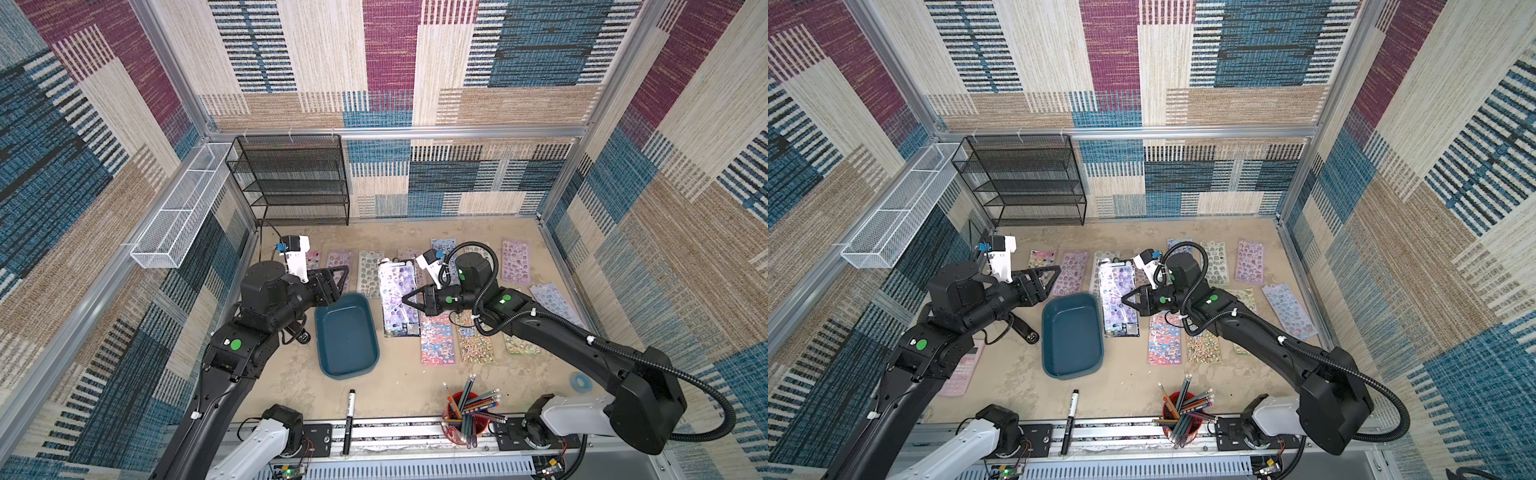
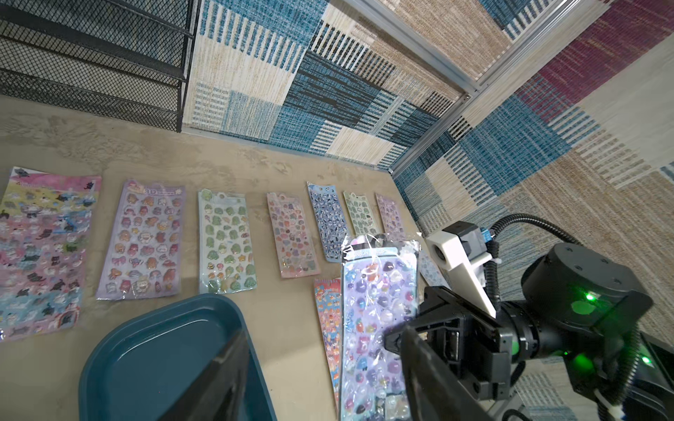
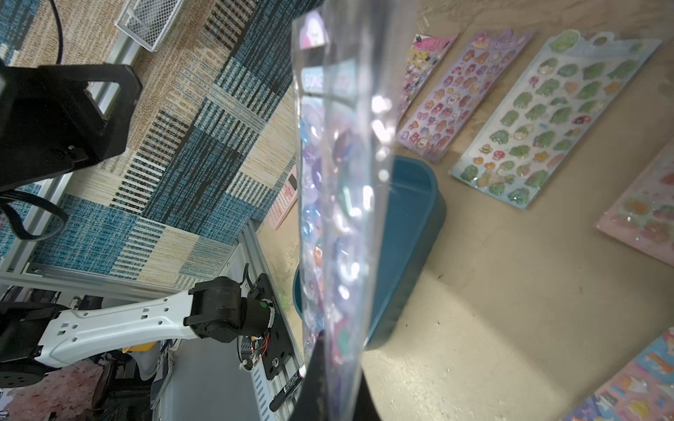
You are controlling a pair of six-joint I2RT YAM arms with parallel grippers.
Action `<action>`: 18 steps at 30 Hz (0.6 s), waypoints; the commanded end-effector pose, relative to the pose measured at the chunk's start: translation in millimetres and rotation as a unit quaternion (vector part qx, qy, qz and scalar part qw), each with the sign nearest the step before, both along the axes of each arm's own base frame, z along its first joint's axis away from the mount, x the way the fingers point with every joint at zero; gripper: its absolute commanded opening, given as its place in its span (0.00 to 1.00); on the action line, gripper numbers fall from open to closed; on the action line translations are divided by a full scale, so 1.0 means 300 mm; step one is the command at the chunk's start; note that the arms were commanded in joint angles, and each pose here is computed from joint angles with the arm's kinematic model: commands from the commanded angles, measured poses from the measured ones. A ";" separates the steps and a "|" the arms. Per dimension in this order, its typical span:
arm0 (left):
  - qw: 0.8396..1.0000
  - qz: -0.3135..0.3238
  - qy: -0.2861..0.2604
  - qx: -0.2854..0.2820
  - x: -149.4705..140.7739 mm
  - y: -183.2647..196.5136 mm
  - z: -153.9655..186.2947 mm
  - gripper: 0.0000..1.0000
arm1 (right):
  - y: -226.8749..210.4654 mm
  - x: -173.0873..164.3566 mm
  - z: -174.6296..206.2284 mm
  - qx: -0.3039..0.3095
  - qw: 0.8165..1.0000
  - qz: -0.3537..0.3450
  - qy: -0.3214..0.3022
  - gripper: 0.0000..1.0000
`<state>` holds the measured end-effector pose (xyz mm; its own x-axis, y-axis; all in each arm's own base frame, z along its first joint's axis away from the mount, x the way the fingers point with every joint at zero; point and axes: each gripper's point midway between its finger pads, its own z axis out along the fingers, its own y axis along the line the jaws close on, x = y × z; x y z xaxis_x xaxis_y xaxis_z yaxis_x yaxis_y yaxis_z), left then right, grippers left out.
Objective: Take the stickers out of the storage box
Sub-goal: Adjust the sticker.
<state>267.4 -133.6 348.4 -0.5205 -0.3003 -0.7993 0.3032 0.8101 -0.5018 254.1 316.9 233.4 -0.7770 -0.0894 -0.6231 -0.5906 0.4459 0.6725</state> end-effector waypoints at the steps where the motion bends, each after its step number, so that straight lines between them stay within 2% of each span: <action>1: 1.000 0.008 0.011 0.023 0.005 0.016 -0.039 0.67 | -0.005 -0.012 -0.021 -0.006 1.000 0.002 0.009 0.00; 18: 0.998 0.022 0.043 0.043 0.022 0.031 -0.104 0.67 | -0.044 -0.082 -0.222 -0.063 0.994 -0.006 0.089 0.00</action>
